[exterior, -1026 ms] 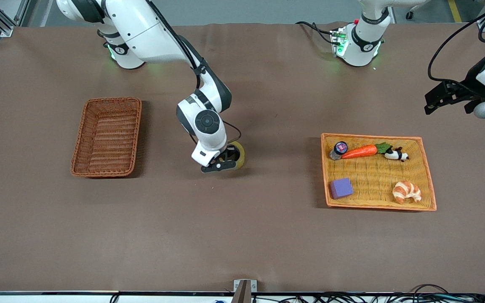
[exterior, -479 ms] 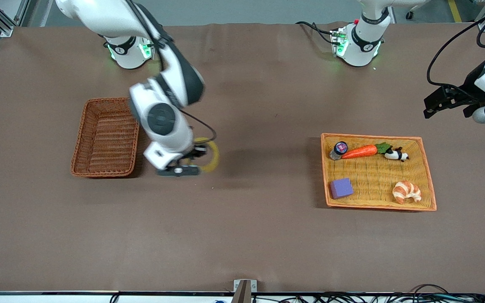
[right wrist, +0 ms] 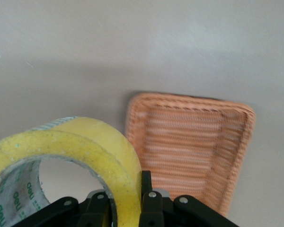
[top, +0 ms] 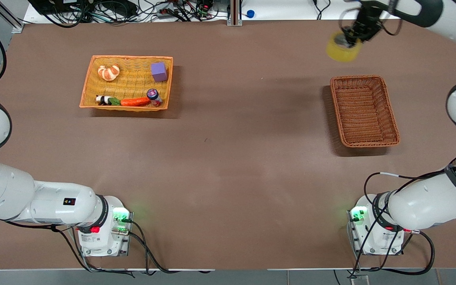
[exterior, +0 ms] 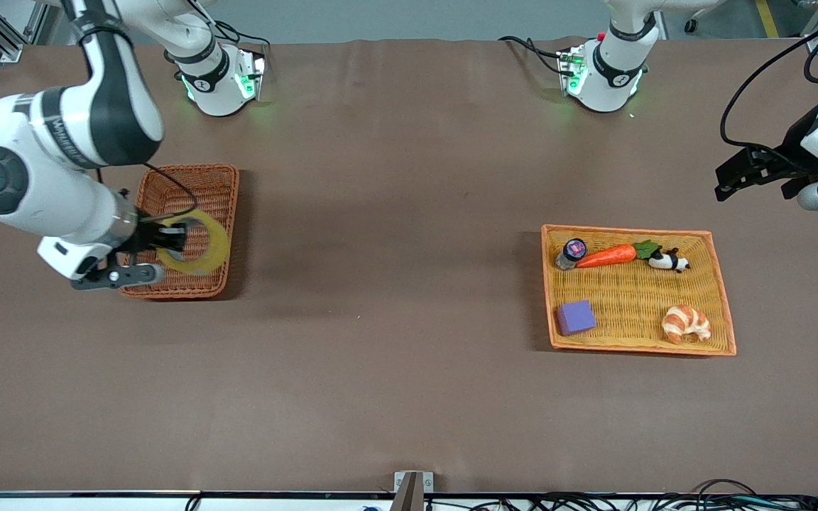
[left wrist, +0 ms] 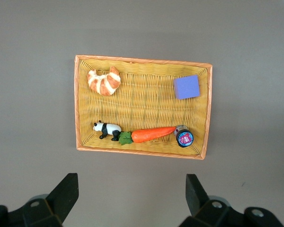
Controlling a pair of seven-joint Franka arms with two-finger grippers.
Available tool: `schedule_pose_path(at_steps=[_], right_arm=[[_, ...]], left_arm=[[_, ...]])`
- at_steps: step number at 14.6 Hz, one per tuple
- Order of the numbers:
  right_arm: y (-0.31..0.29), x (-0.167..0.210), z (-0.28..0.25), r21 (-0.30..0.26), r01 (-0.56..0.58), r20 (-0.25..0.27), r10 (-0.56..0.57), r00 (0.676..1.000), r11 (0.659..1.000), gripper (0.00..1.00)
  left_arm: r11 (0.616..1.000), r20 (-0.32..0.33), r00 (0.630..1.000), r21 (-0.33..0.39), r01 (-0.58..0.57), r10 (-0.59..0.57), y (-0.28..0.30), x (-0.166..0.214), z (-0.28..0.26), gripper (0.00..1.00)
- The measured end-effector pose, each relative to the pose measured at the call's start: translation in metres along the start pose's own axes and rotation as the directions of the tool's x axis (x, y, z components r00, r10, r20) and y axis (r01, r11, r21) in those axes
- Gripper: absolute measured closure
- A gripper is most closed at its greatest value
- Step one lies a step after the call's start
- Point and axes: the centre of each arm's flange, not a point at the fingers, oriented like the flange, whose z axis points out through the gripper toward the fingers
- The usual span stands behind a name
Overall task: Move tape to another basket
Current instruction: 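Carry the tape roll with the right gripper into the brown basket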
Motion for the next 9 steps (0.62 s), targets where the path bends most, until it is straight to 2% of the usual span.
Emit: schedule_pose_path(at_steps=[4, 9], right_arm=[[0.069, -0.035, 0.073, -0.014, 0.066, -0.021, -0.066, 0.998, 0.998, 0.79], [0.120, -0.084, 0.163, -0.029, 0.116, -0.069, -0.118, 0.991, 0.993, 0.79]], left_arm=[[1.000, 0.001, 1.000, 0.000, 0.001, -0.001, -0.001, 0.000, 0.000, 0.00], [1.000, 0.002, 1.000, 0.000, 0.002, -0.002, -0.001, 0.000, 0.001, 0.00]])
